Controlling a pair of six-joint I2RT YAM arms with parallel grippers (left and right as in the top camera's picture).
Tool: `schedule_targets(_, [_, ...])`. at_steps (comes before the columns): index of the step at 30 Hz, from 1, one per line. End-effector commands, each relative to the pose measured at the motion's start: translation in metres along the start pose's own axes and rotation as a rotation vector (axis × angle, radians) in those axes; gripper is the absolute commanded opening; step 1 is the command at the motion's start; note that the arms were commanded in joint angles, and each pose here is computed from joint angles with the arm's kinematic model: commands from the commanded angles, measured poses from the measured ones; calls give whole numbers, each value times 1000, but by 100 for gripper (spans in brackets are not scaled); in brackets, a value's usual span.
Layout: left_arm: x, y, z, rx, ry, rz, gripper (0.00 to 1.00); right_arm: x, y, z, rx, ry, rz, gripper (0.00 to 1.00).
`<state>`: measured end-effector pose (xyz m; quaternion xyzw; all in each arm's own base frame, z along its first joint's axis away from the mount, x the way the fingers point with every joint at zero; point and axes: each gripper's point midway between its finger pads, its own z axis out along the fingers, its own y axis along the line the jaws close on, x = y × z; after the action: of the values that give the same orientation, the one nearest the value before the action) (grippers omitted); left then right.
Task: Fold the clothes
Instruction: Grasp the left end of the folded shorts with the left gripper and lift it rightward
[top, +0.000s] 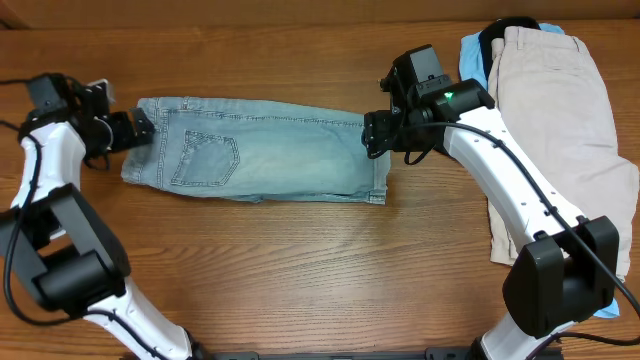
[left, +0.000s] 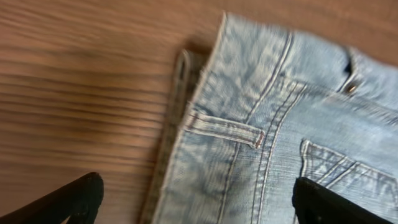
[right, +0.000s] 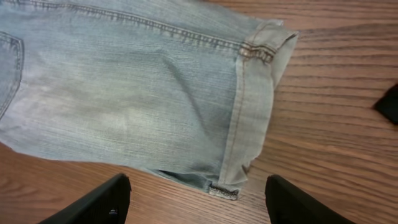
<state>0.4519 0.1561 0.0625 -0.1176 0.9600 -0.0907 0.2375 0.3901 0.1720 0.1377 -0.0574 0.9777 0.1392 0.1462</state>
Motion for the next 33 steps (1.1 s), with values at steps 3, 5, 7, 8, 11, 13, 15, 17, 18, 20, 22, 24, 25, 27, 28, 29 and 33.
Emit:
schedule_targets(3, [18, -9, 21, 73, 64, 2, 95, -5, -4, -3, 35, -24, -14, 73])
schedule_targets(5, [25, -11, 26, 92, 87, -8, 95, -5, -4, -3, 35, -25, -14, 73])
schedule_targets(7, [31, -10, 32, 95, 111, -16, 95, -5, -4, -3, 35, -27, -15, 73])
schedule_targets(8, [35, -10, 35, 98, 124, -17, 95, -6, -3, -3, 34, -28, -15, 73])
schedule_targets(11, [43, -9, 42, 106, 153, -28, 93, -6, -3, -3, 34, -28, -15, 73])
schedule_targets(13, [48, -9, 45, 109, 171, -35, 91, -5, -4, -3, 35, -27, -19, 74])
schedule_targets(15, [56, -13, 47, 135, 201, -50, 92, -5, -5, -3, 42, -26, -34, 75])
schedule_targets(17, [66, -17, 48, 161, 239, -68, 93, -6, -8, -3, 59, -29, -40, 75])
schedule_targets(18, [70, -19, 49, 171, 256, -77, 93, -6, -9, -3, 66, -31, -40, 75])
schedule_targets(20, [79, -22, 50, 188, 290, -93, 88, -6, -9, -3, 68, -33, -40, 75])
schedule_targets(22, [85, -24, 52, 201, 317, -106, 77, -7, -9, -3, 68, -34, -40, 76])
schedule_targets(24, [89, -28, 50, 216, 333, -114, 57, -6, -9, -3, 68, -33, -40, 75])
schedule_targets(25, [90, -29, 50, 217, 338, -114, 44, -6, -9, -3, 68, -33, -40, 75])
schedule_targets(27, [91, -33, 50, 228, 345, -120, 28, -6, -9, -3, 68, -33, -40, 75])
schedule_targets(28, [92, -34, 50, 227, 349, -125, 19, -7, -9, -3, 68, -34, -40, 75])
schedule_targets(29, [92, -35, 50, 226, 352, -132, 11, -7, -9, -3, 68, -34, -40, 74])
schedule_targets(33, [92, -35, 50, 223, 353, -149, 4, -7, -9, -3, 68, -34, -40, 63])
